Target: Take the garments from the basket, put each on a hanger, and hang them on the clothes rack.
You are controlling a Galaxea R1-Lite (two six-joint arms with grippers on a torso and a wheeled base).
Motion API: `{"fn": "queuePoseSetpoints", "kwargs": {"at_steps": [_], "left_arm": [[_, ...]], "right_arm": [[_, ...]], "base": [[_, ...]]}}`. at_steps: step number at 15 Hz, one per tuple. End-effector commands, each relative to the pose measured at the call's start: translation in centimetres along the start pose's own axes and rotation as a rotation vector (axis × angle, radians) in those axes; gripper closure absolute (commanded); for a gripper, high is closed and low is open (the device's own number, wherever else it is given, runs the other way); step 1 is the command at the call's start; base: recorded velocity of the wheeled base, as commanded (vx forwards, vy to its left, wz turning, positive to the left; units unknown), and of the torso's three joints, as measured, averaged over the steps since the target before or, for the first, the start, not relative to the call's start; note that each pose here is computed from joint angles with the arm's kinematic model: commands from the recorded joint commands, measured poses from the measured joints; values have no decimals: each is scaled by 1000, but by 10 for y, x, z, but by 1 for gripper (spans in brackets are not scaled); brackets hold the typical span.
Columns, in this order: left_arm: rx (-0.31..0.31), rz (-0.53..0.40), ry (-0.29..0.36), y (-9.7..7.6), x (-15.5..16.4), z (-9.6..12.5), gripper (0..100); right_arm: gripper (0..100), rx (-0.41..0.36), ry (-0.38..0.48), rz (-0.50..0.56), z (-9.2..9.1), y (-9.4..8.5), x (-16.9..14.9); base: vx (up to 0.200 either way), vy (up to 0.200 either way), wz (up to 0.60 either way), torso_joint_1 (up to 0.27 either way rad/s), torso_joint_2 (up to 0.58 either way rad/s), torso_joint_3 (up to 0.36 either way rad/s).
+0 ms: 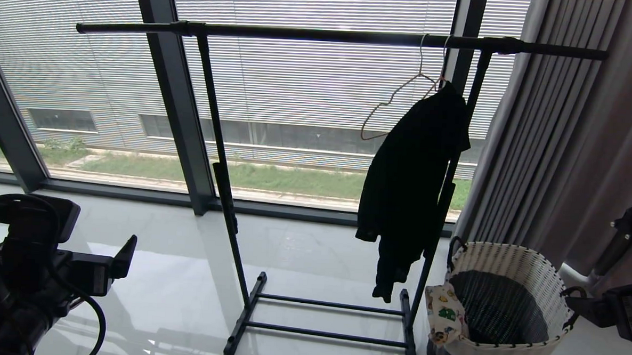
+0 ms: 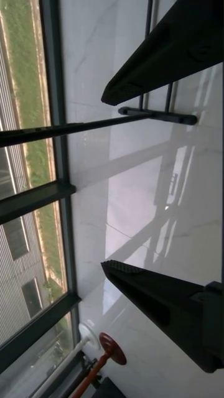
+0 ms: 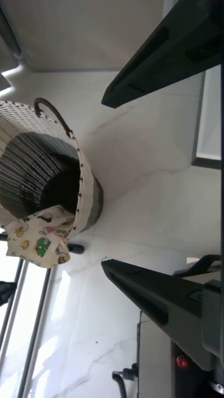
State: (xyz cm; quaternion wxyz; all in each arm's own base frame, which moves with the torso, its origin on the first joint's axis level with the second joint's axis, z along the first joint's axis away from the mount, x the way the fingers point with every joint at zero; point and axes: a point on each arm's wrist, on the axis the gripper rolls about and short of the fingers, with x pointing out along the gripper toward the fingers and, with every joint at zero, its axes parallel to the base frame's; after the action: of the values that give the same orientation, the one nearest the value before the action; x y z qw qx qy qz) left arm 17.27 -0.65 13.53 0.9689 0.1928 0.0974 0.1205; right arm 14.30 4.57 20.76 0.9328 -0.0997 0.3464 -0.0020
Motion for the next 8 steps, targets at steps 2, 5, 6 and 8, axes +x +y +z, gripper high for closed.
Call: {"fn": "queuePoseSetpoints", "kwargs": {"at_steps": [2,5,6,8], "left_arm": [[0,1,1,0,0,0,0],[1,0,3,0,0,0,0],[1,0,3,0,0,0,0],[-4,-3,1,0,0,0,0]], "right_arm": [[0,-6,11,0,0,1,2],[0,-10,28,-1,0,3,7],[0,-13,35,-1,1,3,9],[0,-19,51,-2,1,5,13]], "base": [[0,0,0,-176,469,293],[0,0,0,-162,458,299],[0,0,0,-159,466,305],[0,0,0,-137,449,307]]}}
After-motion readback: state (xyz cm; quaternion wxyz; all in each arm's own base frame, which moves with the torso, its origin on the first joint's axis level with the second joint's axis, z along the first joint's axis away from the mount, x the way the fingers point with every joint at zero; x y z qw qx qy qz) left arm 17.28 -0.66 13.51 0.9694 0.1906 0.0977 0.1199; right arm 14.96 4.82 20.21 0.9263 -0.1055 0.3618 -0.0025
